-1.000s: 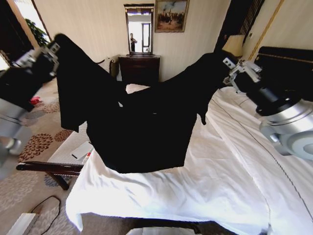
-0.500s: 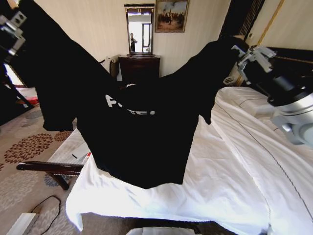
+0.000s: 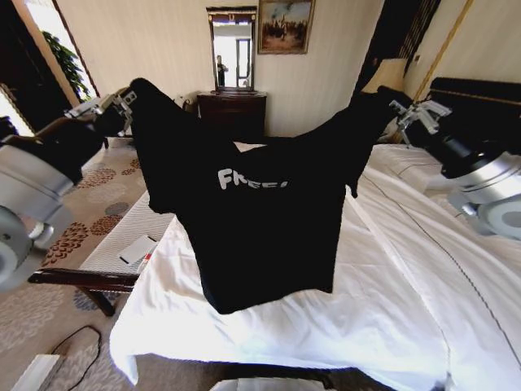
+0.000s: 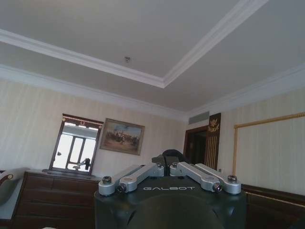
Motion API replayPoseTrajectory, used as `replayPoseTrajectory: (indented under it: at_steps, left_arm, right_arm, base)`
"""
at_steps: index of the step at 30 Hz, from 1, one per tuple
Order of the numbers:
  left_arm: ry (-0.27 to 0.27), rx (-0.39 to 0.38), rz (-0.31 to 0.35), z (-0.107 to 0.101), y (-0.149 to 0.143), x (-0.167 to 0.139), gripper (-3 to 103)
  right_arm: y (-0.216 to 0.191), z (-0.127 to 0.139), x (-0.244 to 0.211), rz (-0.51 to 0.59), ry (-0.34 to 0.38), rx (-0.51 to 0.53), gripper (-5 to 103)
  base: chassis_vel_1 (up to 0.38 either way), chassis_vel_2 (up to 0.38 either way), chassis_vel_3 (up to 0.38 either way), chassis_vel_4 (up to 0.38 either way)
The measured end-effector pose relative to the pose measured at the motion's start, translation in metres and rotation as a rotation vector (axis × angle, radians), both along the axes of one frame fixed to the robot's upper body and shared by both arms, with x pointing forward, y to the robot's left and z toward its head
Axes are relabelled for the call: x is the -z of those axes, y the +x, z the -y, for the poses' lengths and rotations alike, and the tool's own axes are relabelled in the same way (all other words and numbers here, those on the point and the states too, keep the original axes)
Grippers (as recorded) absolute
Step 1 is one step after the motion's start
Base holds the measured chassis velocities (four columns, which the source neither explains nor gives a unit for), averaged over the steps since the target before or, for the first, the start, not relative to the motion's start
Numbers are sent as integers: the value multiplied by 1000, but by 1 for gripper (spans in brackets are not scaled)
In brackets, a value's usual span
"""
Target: Fold the clothes on the bed.
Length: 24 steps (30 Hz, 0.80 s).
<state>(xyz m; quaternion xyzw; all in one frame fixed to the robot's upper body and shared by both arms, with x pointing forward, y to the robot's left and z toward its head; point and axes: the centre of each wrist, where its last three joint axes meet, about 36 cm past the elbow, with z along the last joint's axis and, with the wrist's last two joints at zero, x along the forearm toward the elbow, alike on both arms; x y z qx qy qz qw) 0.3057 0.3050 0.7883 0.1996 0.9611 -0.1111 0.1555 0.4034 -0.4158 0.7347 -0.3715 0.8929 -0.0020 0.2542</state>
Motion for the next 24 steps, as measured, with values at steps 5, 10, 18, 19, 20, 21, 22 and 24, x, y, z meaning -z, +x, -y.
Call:
replayPoseTrajectory:
  at_steps: [5, 10, 18, 19, 20, 21, 22, 24]
  left_arm:
    - [-2, 70, 34, 5, -11, -3, 0]
    - [-32, 113, 58, 3, -21, -8, 0]
    - [-35, 128, 105, -1, -32, -22, 0]
    - [-40, 135, 115, -2, -36, -26, 0]
    - [-41, 136, 117, -2, -36, -27, 0]
    - [-44, 139, 123, -3, -38, -29, 0]
    - [-46, 142, 129, -3, -40, -31, 0]
    - [-48, 143, 135, -4, -41, -32, 0]
  right_arm:
    - [-7, -14, -4, 21, -14, -54, 0]
    - [-25, -42, -21, 70, -34, -155, 0]
    - [-45, -67, -36, 109, -43, -235, 0]
    - [-48, -70, -38, 117, -47, -244, 0]
    - [-48, -71, -39, 119, -48, -246, 0]
    - [-50, -72, -41, 124, -49, -248, 0]
    - [-52, -73, -44, 132, -52, -252, 0]
    - [-53, -74, -47, 139, -54, -253, 0]
  base:
    - [0, 0, 0, 0]
    - [0, 0, 0, 0]
    - [0, 0, 0, 0]
    - [0, 0, 0, 0]
    - [0, 0, 0, 0]
    - [0, 0, 0, 0]
    - [0, 0, 0, 0]
    - [0, 0, 0, 0]
